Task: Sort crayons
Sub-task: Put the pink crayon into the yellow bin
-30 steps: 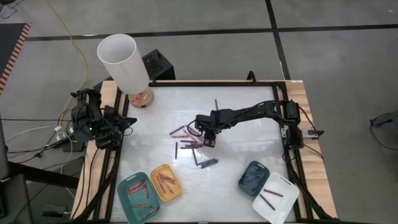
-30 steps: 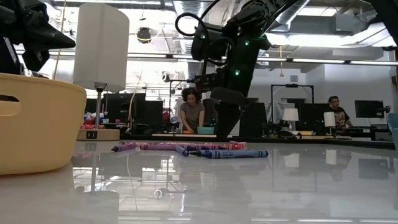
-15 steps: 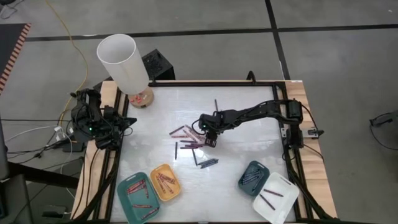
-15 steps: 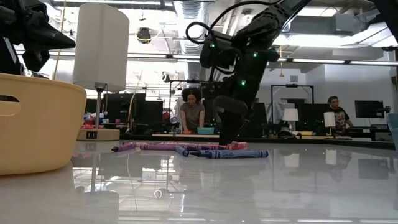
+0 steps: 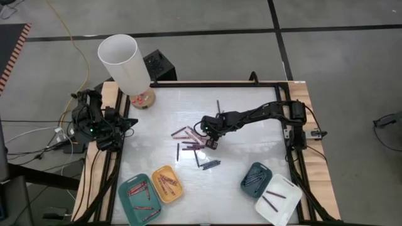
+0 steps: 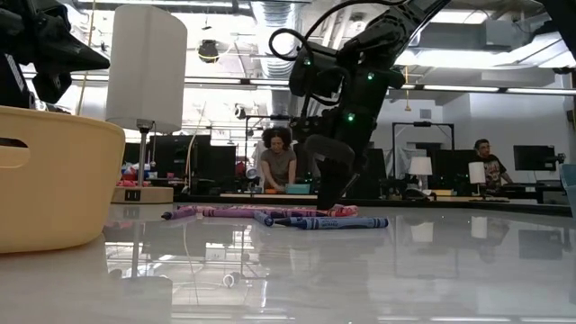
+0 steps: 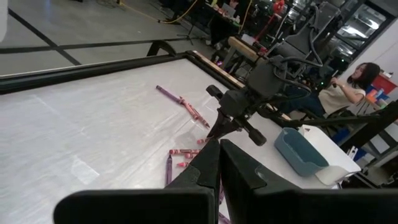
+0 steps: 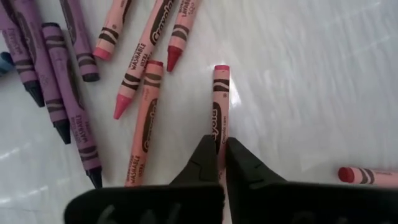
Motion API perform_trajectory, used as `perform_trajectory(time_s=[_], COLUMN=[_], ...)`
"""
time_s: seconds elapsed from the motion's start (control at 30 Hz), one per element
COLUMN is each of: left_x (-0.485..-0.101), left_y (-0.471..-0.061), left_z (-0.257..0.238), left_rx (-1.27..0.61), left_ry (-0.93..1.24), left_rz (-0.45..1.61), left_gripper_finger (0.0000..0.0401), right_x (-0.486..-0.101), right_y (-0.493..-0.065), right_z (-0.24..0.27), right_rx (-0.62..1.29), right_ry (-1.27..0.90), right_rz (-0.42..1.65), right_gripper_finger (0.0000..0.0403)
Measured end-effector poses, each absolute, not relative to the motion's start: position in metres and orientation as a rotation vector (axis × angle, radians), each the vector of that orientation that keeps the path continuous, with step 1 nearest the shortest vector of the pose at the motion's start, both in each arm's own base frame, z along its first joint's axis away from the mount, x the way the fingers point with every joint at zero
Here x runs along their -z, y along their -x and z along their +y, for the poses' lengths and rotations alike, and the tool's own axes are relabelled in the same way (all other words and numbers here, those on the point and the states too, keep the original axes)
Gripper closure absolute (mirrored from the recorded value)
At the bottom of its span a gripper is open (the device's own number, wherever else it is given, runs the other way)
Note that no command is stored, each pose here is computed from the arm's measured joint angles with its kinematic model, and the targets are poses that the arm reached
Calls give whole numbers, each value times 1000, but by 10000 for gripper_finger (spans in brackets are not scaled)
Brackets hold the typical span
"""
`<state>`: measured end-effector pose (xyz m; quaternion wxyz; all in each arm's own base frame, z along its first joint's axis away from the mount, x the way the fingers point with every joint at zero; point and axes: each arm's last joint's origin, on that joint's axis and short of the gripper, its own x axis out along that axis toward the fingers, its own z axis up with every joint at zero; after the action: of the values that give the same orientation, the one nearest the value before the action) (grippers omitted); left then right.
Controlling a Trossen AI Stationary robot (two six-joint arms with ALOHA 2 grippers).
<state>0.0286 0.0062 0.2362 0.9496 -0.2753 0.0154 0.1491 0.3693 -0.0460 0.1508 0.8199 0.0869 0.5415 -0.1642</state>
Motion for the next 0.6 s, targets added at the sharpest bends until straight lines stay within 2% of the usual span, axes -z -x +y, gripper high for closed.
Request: perform_trajectory(time_s=[0.3, 0.6], left_x=[-236, -236], left_y=[-29, -29], left_z=[6, 6], left_rx=[-304, -304], left_ry=[560, 560], left_rz=[31, 31], left_gripper_finger=[401, 401], right_x=[-173, -228], right_y=[-376, -403], right_z=[-44, -18], right_rx=[389, 300], right_ry=[-176, -152], right_rz=[1078, 794], right_gripper_finger=[399, 399])
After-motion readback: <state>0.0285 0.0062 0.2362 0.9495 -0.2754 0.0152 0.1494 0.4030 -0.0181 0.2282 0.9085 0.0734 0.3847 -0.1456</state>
